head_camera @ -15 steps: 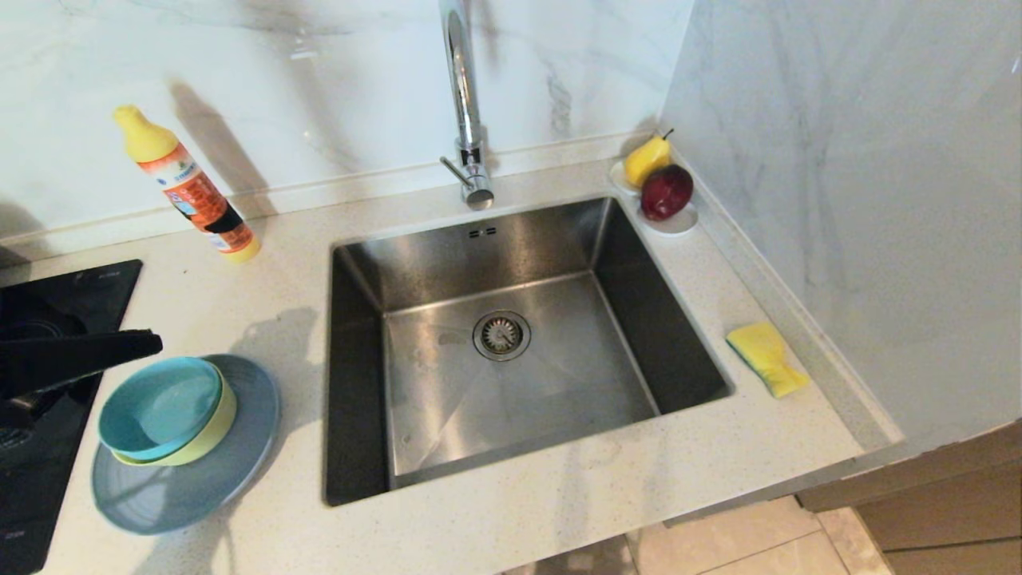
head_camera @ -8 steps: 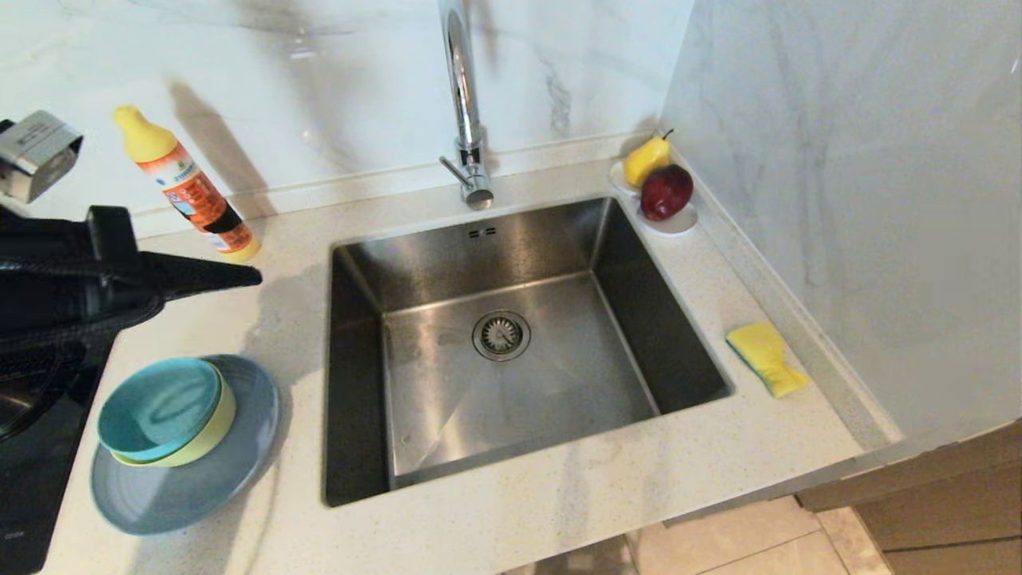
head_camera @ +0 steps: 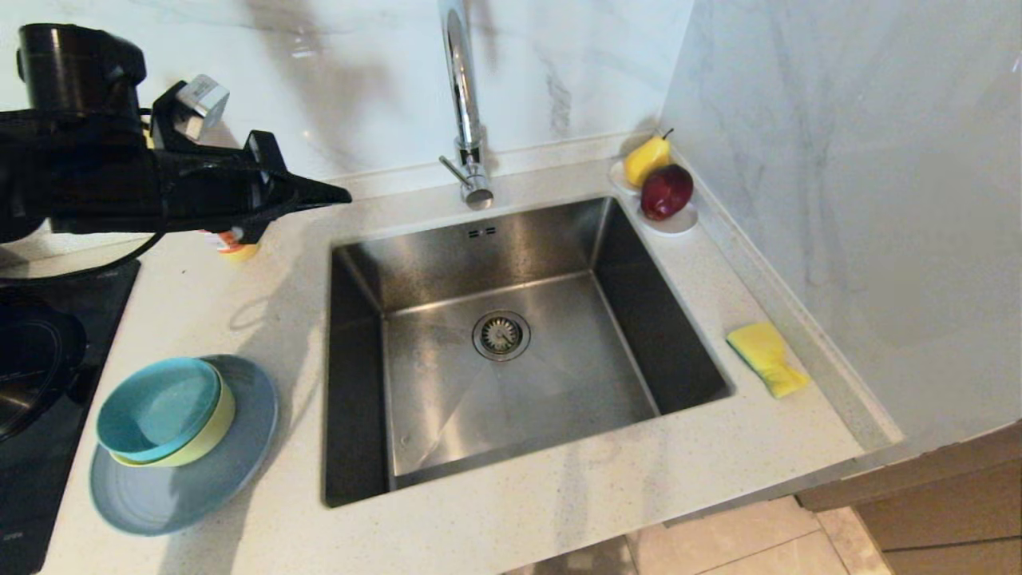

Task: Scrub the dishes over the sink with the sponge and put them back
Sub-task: Turn on the faucet

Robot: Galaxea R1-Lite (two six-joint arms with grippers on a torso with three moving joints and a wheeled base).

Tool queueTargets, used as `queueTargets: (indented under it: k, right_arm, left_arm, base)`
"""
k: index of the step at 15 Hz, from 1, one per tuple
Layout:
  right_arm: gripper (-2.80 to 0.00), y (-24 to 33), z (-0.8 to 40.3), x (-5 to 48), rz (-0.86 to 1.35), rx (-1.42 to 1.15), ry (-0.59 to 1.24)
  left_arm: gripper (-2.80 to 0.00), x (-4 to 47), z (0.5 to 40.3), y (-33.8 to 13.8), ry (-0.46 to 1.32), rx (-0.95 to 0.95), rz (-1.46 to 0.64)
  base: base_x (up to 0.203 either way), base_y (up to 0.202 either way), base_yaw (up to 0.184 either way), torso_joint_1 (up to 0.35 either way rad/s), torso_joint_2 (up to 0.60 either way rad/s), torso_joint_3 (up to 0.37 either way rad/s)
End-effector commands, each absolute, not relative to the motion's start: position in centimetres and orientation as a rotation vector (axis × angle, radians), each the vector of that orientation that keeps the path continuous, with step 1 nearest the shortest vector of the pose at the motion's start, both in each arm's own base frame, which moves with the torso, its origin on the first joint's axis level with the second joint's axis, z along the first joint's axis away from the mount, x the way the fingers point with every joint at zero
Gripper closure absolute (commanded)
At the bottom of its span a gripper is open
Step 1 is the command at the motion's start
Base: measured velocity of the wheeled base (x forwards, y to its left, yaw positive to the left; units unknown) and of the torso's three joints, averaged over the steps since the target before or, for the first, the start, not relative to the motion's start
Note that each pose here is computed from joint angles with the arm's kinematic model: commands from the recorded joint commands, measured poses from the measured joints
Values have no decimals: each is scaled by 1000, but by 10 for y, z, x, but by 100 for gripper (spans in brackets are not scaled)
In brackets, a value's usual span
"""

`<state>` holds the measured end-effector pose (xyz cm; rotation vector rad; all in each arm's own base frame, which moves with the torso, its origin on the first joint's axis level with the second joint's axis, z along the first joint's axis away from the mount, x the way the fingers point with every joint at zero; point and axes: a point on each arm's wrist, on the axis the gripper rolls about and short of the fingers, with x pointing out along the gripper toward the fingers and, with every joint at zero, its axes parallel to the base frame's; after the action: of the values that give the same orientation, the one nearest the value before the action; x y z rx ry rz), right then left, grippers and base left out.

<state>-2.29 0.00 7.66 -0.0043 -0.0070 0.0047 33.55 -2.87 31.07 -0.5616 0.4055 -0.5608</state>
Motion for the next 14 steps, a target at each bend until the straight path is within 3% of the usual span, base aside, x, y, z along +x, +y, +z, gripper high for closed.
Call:
queueTargets:
  k: [1, 5, 14]
  right_arm:
    - [0, 0, 77, -23, 5, -5, -8]
    - [0, 0, 77, -23, 6, -5, -9]
    - [0, 0, 77, -23, 6, -5, -8]
  left_arm:
    - [0, 378, 290, -51, 429, -610, -589]
    - [0, 404, 290, -79, 345, -596, -572]
    - [0, 435, 292, -83, 159, -647, -506]
  base:
    - [0, 0, 0, 0, 0, 0]
    - [0, 0, 0, 0, 0, 0]
    - [0, 0, 0, 0, 0, 0]
